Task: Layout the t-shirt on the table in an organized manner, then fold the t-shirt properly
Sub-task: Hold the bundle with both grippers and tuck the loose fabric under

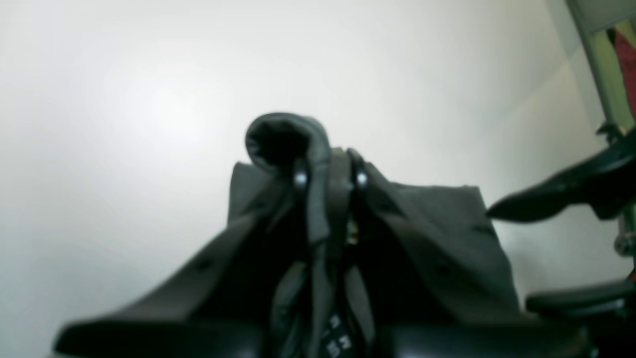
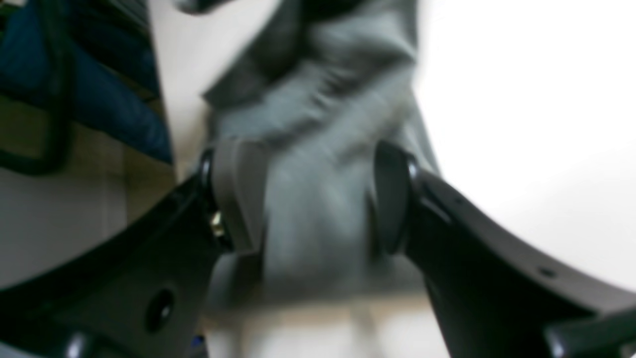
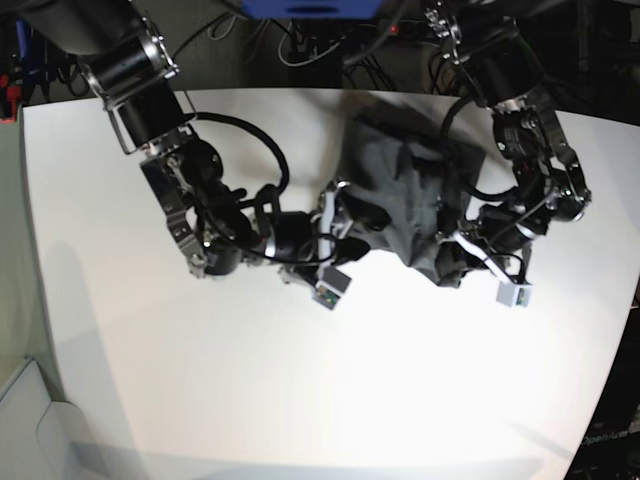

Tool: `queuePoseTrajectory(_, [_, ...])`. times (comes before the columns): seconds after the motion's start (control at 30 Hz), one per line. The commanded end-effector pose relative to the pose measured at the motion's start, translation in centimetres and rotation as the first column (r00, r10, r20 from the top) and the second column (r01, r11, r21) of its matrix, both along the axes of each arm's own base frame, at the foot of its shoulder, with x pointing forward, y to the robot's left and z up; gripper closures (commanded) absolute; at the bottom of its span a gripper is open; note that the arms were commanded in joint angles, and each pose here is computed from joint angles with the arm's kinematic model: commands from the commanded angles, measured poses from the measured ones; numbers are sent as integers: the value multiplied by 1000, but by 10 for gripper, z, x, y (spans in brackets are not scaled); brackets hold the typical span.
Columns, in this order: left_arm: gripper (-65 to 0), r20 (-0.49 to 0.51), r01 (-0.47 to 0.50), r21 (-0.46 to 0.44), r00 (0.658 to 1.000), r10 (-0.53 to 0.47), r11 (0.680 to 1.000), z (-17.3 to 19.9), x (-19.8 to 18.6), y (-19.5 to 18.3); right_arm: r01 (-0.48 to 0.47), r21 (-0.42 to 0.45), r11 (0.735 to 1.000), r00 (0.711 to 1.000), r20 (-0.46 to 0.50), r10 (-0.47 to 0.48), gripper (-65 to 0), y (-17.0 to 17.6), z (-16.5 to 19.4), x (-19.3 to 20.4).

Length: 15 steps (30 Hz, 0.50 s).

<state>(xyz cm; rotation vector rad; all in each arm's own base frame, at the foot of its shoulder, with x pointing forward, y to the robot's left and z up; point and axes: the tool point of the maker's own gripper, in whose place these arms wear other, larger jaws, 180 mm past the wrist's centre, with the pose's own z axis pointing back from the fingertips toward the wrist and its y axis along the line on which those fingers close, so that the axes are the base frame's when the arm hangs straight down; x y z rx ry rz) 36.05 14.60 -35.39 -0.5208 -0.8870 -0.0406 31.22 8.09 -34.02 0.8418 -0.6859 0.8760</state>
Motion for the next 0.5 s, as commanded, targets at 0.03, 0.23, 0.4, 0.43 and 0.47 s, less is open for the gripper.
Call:
queuePoseTrajectory(0.03, [-3, 73, -3, -14, 997, 4, 1000, 20, 9, 1, -3, 48, 999, 999, 42, 1, -358, 6, 19, 9])
queuePoseTrajectory(0.23, [-3, 23, 20, 17, 1000, -21, 1000, 14, 2, 2, -2, 51, 999, 999, 38, 0, -358, 6, 19, 7])
queuePoseTrajectory(0.4, [-3, 26, 22, 66, 999, -24, 998, 19, -3, 8, -2, 52, 999, 999, 35, 0, -358, 6, 18, 6])
queuePoseTrajectory(0.43, [-3, 14, 21, 81, 1000, -22, 997, 16, -6, 13, -4, 52, 999, 999, 33, 2, -358, 6, 17, 5])
queuePoseTrajectory(0.47, [-3, 4, 19, 93, 1000, -19, 996, 13, -8, 17, -4, 51, 999, 1000, 30, 3, -358, 7, 16, 5])
